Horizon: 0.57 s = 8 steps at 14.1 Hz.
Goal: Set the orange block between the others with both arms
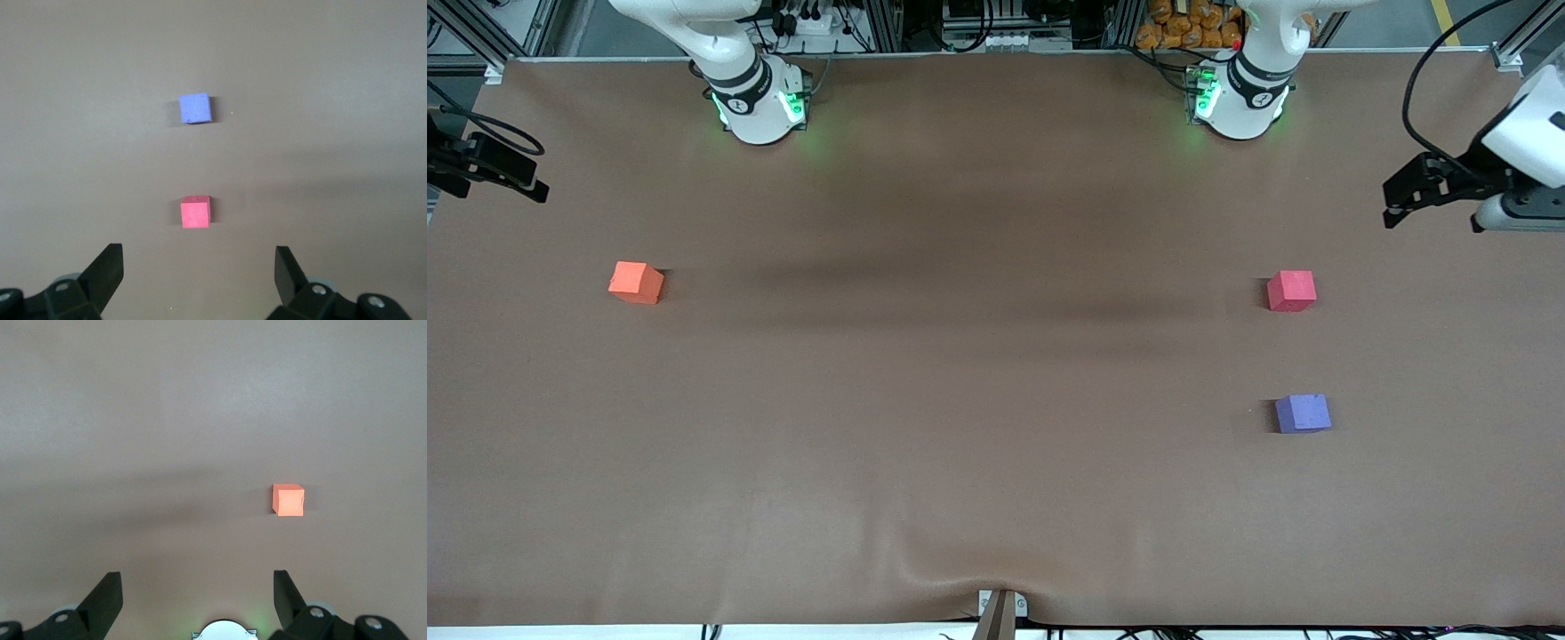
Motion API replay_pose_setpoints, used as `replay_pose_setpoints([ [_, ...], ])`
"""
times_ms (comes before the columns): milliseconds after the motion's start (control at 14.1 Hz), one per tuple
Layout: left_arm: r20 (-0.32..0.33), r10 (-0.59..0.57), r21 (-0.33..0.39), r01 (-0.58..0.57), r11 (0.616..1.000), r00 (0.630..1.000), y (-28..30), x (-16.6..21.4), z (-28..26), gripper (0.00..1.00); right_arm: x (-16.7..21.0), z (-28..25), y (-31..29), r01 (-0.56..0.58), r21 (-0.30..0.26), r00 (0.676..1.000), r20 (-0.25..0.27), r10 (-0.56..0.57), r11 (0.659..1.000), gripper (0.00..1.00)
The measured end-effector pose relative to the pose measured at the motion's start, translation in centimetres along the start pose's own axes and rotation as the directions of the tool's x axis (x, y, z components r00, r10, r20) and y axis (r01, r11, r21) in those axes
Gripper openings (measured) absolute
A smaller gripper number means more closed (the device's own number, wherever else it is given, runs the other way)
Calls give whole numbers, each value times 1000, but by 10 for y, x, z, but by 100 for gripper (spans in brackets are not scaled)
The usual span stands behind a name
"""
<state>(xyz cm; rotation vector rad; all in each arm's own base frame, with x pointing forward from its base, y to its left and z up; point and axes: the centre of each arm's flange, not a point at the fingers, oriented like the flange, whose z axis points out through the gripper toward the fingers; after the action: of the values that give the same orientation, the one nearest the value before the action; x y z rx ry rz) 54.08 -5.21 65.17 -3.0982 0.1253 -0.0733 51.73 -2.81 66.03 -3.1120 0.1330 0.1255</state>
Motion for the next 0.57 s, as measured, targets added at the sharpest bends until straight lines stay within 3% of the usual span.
replay_pose_setpoints([
  [567,3,6,0,-6,1000,1000,4,1,-4,100,0,0,0,0,0,1000,0,0,1000,100],
])
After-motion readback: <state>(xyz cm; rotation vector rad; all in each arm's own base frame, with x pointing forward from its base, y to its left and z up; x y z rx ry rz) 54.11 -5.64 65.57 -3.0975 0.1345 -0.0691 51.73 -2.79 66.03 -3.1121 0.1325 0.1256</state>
